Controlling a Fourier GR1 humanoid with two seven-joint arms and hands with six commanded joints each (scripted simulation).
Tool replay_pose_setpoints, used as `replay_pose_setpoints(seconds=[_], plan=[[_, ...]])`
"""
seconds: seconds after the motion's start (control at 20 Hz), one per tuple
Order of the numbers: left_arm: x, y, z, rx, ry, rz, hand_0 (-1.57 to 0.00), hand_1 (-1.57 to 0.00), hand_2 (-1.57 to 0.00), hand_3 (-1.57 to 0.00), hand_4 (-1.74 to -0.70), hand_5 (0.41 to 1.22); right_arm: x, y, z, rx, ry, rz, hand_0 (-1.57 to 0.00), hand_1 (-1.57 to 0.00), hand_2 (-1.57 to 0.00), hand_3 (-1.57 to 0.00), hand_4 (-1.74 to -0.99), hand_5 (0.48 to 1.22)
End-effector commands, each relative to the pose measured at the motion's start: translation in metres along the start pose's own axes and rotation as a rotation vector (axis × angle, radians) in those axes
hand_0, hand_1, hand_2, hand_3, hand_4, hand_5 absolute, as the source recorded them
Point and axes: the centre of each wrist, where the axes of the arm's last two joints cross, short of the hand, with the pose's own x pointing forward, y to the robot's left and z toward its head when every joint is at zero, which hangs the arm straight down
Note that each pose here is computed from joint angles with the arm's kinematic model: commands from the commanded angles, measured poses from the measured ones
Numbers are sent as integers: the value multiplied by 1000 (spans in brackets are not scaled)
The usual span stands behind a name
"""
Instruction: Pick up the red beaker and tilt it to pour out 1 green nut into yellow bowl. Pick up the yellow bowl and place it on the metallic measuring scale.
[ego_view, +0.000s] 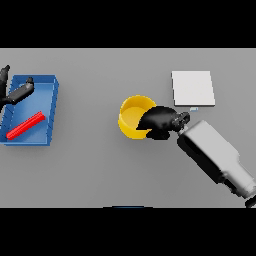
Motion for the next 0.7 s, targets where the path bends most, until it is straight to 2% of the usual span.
replay_pose_setpoints(seconds=[0.0,0.15,0.35,0.55,0.65], plan=[[1,2,1,3,-3,5,1,1,1,1,-801,724,0,-7,6,-9,-11,-3,-1534,-1531,-1490,-1192,-1729,1212],[6,7,-2,4,-13,4,1,1,1,1,-798,721,3,-29,20,-34,3,27,-1552,-1551,-1506,-1377,-1731,1216],[3,8,0,5,-6,5,1,1,1,1,-800,722,7,-51,44,-70,63,47,-1563,-1563,-1544,-1308,-1724,1219],[7,9,-1,1,-23,9,1,1,1,1,-805,723,-2,-55,59,-76,102,30,-1568,-1568,-1560,-1248,-1720,1219],[6,11,0,8,-20,-4,1,1,1,1,-800,723,-10,-66,68,-109,103,65,-1569,-1569,-1564,-1238,-1719,1220]])
